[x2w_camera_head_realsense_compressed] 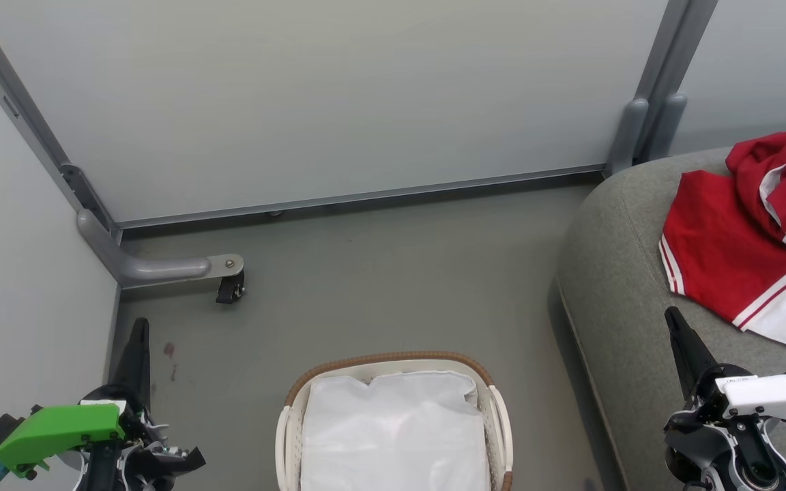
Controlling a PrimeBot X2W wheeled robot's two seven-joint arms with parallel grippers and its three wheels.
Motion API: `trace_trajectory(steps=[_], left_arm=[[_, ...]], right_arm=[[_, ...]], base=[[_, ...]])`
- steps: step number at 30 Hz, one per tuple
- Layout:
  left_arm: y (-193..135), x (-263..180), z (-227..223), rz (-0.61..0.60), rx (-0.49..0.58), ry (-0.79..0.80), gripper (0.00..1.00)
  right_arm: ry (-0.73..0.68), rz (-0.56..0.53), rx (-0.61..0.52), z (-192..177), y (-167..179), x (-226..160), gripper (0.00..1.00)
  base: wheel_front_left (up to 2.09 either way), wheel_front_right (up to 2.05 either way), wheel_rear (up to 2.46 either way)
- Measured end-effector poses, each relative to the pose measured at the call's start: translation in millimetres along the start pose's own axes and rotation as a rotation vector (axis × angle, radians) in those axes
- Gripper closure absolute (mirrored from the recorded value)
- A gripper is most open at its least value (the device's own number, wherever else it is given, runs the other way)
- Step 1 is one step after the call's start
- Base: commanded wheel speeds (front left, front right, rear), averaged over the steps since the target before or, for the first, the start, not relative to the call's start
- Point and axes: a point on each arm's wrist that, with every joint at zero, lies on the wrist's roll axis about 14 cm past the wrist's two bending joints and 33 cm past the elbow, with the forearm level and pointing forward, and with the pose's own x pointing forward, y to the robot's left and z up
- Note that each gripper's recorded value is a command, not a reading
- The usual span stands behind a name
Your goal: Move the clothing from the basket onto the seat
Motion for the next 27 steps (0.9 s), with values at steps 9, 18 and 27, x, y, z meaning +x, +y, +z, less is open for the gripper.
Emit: trace_trajectory(steps=[9, 18, 27], left_arm=[[0.0, 0.0, 0.0, 0.0, 0.0, 0.0, 1.0], [0.0, 0.0, 0.0, 0.0, 0.0, 0.0, 1.0], [-0.1, 0.0, 0.0, 0.0, 0.0, 0.0, 1.0]], right_arm=[[0.0, 0.0, 0.0, 0.0, 0.0, 0.0, 1.0], [0.0, 0.0, 0.0, 0.0, 0.0, 0.0, 1.0], [0.0, 0.0, 0.0, 0.0, 0.0, 0.0, 1.0]], base=[[0.0, 0.0, 0.0], [0.0, 0.0, 0.0], [0.0, 0.0, 0.0]])
